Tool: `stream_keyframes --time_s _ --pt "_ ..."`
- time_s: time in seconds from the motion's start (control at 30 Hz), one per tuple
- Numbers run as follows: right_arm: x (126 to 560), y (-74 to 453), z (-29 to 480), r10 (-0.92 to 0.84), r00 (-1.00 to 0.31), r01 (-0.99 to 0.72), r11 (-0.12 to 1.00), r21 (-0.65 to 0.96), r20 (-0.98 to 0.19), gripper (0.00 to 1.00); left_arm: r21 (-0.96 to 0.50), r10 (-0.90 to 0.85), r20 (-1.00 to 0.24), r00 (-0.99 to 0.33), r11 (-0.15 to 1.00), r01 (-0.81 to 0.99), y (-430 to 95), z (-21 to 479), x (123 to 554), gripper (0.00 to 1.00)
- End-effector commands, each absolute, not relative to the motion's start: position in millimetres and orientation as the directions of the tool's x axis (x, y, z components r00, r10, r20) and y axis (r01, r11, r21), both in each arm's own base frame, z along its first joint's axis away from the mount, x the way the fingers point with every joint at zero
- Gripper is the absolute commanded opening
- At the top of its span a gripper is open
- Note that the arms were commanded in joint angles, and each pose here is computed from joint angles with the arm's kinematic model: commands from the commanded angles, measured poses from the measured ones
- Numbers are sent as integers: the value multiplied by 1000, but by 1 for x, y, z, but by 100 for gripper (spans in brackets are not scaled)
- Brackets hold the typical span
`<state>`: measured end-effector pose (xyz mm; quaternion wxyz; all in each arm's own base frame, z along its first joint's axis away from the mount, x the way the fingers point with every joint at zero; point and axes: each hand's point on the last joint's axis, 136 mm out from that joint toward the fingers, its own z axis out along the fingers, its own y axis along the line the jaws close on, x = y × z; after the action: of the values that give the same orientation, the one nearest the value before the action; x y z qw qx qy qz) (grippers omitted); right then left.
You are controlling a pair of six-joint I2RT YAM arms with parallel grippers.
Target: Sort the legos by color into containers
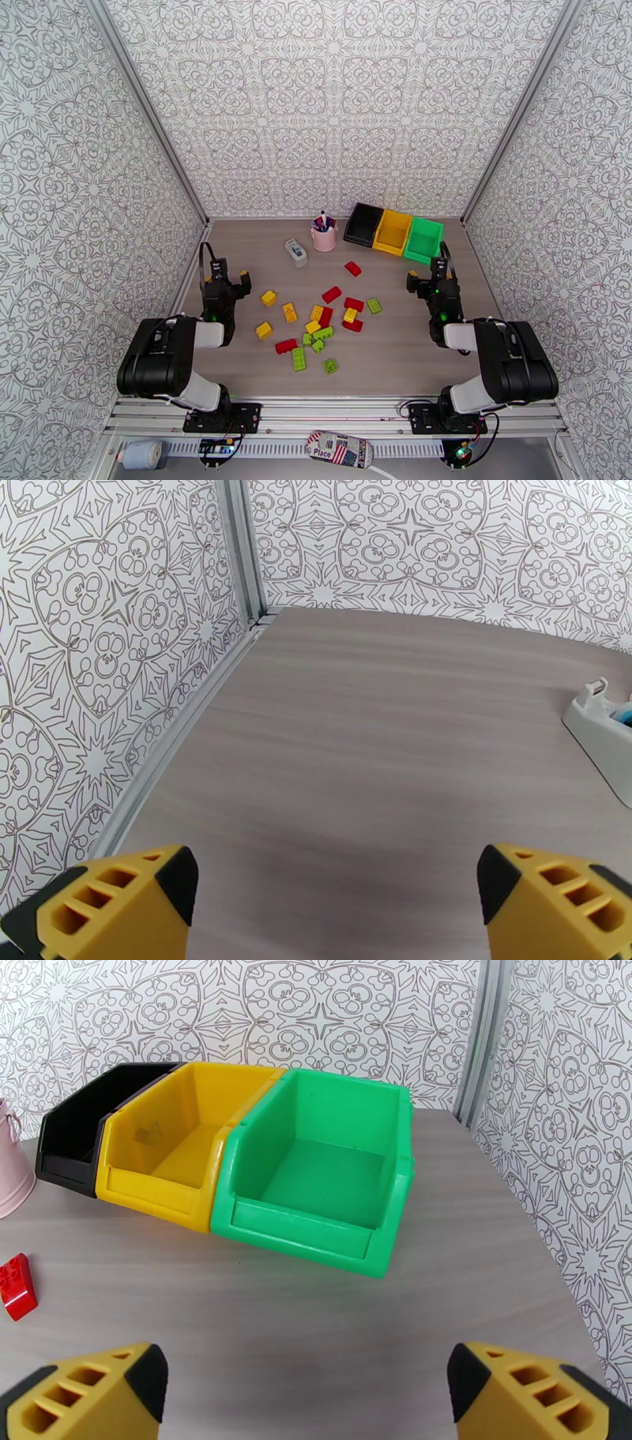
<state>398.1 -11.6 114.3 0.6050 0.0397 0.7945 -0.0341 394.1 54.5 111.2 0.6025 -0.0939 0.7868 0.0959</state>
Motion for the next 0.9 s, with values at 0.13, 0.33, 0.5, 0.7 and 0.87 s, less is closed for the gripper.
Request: stream_keyframes --time_s 0.13,0.33,0.5,0.7,0.87 --pt "400 -12 119 29 -245 117 993 0 -969 99 33 -29 -969 -246 969 -244 50 114 396 99" --pt "400 -12 119 29 -246 118 993 0 -969 99 33 -29 -969 -245 969 -244 50 114 396 99" --pt "400 -11 119 28 -245 116 993 0 -969 99 34 -28 -969 -247 970 -243 50 114 396 99" --pt "400 -12 119 30 -246 118 993 1 -969 99 31 -30 -969 -246 970 -240 50 114 396 99" --pt "399 -12 118 30 -249 116 993 1 -968 99 30 -31 -969 -246 970 -240 50 114 396 99"
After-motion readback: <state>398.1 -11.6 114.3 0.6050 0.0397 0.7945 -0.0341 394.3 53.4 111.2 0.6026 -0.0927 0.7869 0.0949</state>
